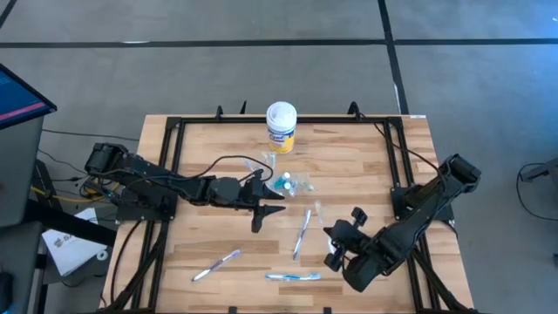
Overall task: Pick & Place toothbrushing station
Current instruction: Put the orange toothbrush into the transparent organizer
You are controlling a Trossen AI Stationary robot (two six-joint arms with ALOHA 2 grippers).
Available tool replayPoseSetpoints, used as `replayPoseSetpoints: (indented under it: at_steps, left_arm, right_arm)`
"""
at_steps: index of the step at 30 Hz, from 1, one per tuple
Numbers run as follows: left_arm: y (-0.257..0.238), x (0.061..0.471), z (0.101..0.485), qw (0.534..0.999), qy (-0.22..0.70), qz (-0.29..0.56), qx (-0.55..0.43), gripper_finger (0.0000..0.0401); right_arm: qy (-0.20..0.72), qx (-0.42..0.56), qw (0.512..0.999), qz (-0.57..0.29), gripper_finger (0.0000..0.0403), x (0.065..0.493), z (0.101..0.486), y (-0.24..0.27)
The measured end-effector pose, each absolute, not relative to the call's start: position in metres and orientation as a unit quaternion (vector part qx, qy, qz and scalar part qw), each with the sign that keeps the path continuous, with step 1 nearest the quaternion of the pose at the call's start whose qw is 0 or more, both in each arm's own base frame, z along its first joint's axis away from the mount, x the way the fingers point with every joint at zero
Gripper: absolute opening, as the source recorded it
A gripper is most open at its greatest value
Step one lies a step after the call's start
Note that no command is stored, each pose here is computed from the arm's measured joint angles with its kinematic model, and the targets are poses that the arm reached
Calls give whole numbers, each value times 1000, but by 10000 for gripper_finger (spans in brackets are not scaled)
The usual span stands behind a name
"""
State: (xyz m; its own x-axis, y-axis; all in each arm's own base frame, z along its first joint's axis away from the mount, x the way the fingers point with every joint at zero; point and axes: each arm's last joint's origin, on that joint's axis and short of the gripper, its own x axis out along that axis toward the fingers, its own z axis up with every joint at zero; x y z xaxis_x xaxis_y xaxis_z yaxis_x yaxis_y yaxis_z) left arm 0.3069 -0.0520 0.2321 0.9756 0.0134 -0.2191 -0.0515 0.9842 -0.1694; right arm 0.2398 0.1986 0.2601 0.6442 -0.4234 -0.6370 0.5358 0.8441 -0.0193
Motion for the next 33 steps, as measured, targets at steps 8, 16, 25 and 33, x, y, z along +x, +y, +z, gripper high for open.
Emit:
replayPoseSetpoints:
  at_steps: [8,16,25,33]
  left_arm:
    - [-56,308,240,990,78,-55,-100,144]
    - [-58,308,243,989,64,-90,-103,144]
    - [-60,308,247,986,48,-117,-104,144]
    - [-60,308,257,986,-4,-124,-107,144]
  right_arm:
    - [303,55,921,-239,0,256,266,196]
    - [274,24,939,-205,0,273,277,192]
    - [253,1,951,-180,0,282,289,187]
    - [222,-25,961,-160,0,291,298,185]
